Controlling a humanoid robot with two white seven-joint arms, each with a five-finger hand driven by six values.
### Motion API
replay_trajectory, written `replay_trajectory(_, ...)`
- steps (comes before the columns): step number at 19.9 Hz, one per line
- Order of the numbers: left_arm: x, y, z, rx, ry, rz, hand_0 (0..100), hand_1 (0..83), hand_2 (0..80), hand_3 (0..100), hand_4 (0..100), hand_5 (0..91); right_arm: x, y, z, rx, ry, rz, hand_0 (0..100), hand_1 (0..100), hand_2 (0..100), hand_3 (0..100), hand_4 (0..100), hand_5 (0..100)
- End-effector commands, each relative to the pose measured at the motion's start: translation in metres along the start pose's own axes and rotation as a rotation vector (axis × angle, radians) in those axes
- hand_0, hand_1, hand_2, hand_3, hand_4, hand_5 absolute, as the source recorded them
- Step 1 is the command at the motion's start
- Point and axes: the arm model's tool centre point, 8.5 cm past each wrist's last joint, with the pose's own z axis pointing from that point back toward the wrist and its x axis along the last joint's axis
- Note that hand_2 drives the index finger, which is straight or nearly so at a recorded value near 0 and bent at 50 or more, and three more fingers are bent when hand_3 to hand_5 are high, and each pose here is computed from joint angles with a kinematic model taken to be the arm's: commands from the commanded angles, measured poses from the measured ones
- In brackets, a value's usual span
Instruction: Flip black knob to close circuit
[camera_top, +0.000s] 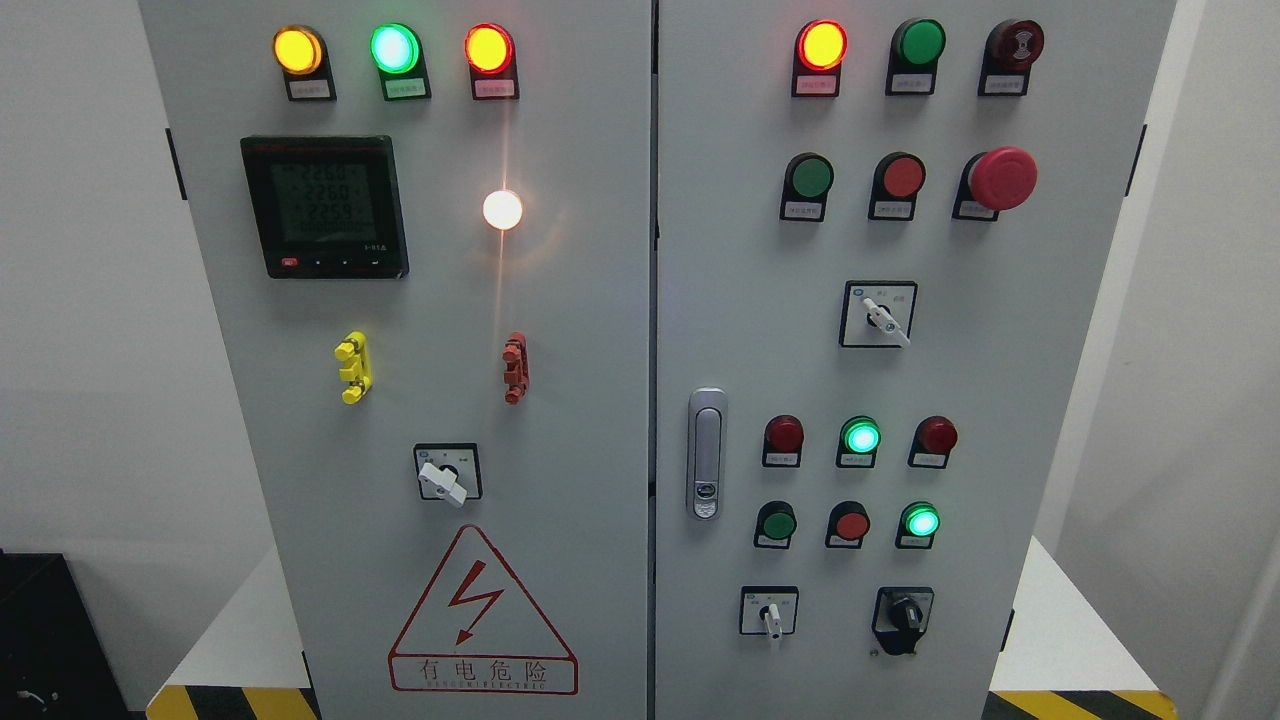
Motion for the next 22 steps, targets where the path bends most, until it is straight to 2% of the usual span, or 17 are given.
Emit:
replay_trajectory(1, 0.000, 0.000, 0.000, 0.001, 0.000, 0.000, 12, 55.6, 0.0, 0, 0, 0.0, 0.058, -0.001, 0.001, -0.049, -0.159, 0.285, 0, 23, 40, 53, 40, 15)
replay_trajectory(3, 0.000, 0.000, 0.000, 0.001, 0.000, 0.000, 12, 55.6, 0.0, 0, 0, 0.0, 0.079, 0.000, 0.004, -0.079, -0.219, 0.361, 0, 23, 46, 60, 48, 26)
replay_trajectory(8, 0.000, 0.000, 0.000, 0.001, 0.000, 0.000, 12, 55.6, 0.0, 0, 0, 0.0, 0.125, 0.009, 0.016, -0.169, -0.332, 0.572, 0, 22, 55, 69, 56, 41)
replay_trajectory(13, 0.000, 0.000, 0.000, 0.001, 0.000, 0.000, 12, 55.6, 0.0, 0, 0, 0.0, 0.162, 0.000, 0.036, -0.294, -0.438, 0.752, 0, 21, 67, 80, 65, 57)
replay_trajectory(17, 0.000, 0.000, 0.000, 0.001, 0.000, 0.000, 12, 55.6, 0.0, 0, 0, 0.0, 0.202, -0.006, 0.061, -0.396, -0.549, 0.842, 0, 18, 74, 86, 70, 66)
replay_trajectory(22, 0.000, 0.000, 0.000, 0.001, 0.000, 0.000, 12, 55.6, 0.0, 0, 0, 0.0, 0.243, -0.014, 0.104, -0.557, -0.696, 0.948, 0, 7, 80, 93, 77, 76)
